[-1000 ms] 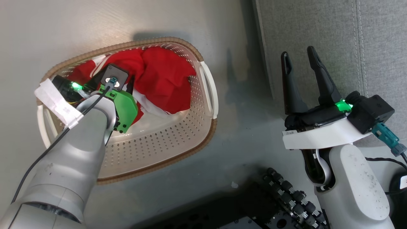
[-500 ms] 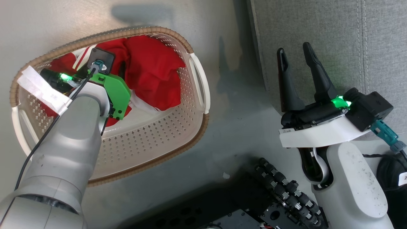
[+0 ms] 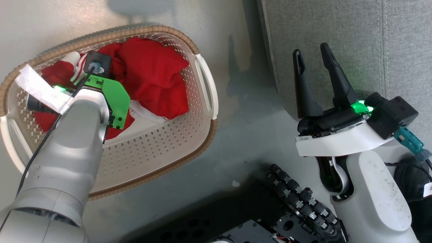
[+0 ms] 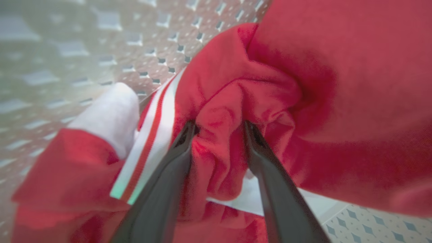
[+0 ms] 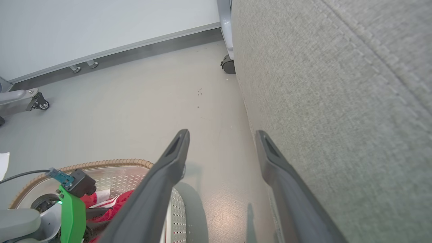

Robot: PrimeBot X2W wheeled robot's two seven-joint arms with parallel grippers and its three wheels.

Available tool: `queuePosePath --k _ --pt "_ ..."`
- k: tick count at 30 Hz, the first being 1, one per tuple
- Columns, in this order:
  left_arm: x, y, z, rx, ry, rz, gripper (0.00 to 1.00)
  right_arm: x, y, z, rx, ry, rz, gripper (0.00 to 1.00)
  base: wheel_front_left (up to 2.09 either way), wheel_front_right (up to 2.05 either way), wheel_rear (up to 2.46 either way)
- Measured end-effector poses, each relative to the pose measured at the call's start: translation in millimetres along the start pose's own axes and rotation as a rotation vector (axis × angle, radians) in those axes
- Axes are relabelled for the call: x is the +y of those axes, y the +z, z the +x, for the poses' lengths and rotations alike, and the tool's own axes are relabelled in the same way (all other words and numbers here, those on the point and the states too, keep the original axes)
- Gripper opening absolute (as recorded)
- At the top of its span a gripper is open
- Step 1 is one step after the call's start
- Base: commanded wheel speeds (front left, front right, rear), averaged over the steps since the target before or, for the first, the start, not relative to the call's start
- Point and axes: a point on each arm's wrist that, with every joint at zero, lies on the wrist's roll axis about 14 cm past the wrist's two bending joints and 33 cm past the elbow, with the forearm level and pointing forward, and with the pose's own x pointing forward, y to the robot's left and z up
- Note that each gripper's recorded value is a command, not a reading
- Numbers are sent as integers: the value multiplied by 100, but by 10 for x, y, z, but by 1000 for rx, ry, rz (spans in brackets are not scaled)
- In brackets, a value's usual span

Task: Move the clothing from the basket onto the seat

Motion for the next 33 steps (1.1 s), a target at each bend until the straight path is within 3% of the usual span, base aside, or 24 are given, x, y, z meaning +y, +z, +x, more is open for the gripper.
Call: queuePosePath --k 2,11,33 --pt "-4 -49 2 25 1 -9 0 -5 10 -2 -2 -1 -1 100 0 0 0" --pt "-20 -96 -71 29 3 14 0 2 117 -5 -29 1 -6 100 0 0 0" --pt "-197 552 -1011 -318 4 3 0 249 699 -280 -155 60 -74 100 0 0 0"
